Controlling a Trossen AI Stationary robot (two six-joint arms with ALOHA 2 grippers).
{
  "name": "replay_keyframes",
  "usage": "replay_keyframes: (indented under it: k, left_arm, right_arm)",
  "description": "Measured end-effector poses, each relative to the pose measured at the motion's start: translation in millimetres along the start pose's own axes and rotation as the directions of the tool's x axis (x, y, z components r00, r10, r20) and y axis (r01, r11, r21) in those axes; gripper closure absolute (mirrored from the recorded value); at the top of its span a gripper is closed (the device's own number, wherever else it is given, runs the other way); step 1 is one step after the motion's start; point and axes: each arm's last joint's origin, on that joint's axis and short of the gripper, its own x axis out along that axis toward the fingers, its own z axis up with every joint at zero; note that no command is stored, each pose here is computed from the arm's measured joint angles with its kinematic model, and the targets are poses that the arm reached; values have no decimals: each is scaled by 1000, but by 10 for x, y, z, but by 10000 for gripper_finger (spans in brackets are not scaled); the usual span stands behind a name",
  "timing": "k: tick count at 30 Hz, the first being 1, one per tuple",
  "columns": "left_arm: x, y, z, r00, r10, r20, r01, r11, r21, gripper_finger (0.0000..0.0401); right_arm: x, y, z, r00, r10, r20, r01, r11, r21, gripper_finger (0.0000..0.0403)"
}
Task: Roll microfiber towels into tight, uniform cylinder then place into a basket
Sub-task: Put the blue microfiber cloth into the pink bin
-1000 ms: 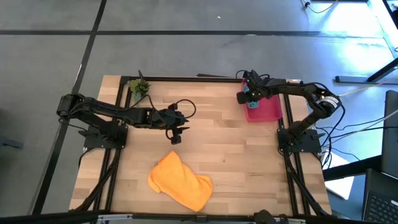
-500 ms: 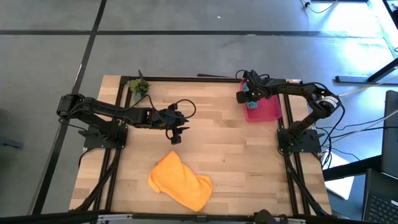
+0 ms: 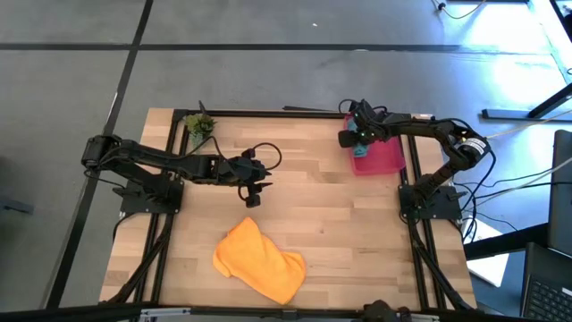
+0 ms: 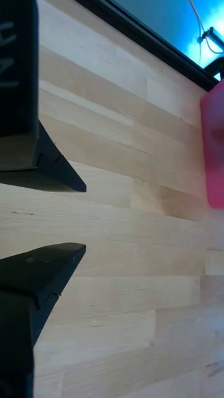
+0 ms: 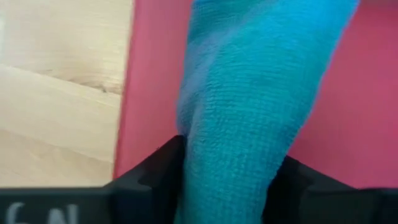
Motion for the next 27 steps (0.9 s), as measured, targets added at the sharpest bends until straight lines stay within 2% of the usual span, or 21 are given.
replay_keyframes:
  k: [8,27]
  left_arm:
    - [0,0,0,1000,0,0,0,1000,0,266]
    - [0,0,0,1000,0,0,0,1000,0,266]
  right_arm:
    - [-28,26,50,1000,10,15,-10,1000,5,187]
    - [-199,106,203,1000,-9,-17,9,1000,-25,187]
